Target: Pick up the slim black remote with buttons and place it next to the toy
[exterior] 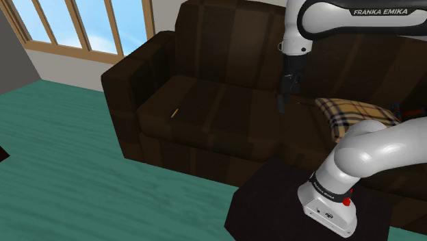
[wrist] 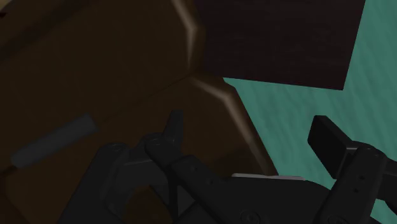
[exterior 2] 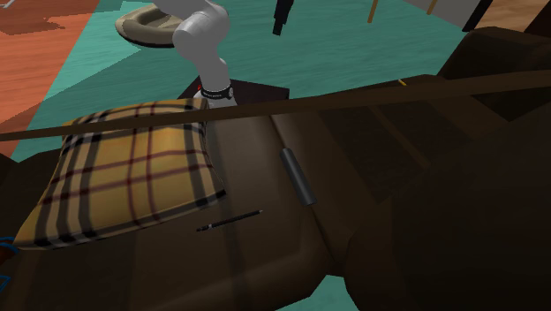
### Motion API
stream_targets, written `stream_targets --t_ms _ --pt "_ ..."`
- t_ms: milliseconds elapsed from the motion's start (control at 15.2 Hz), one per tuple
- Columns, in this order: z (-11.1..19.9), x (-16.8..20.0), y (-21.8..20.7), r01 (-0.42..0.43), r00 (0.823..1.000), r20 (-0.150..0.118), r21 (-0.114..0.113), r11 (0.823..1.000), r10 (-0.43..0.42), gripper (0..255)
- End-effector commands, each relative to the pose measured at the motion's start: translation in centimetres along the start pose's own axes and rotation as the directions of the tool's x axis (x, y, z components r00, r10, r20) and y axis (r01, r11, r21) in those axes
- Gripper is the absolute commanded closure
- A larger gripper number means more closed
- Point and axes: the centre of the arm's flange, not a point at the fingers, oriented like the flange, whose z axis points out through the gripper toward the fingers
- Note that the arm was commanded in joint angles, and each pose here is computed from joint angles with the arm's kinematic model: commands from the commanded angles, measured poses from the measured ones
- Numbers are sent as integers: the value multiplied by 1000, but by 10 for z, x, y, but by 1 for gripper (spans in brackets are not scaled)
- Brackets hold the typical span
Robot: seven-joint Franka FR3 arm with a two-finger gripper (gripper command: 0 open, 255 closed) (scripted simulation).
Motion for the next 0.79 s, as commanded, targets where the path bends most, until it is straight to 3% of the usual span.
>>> stream_targets --t_ms 0,330,726 --pt "0 0 0 0 1000 0 0 1000 0 0" --pt "27 37 46 -163 985 -42 36 986 165 0" --pt "60 72 106 -351 930 -84 88 932 358 0"
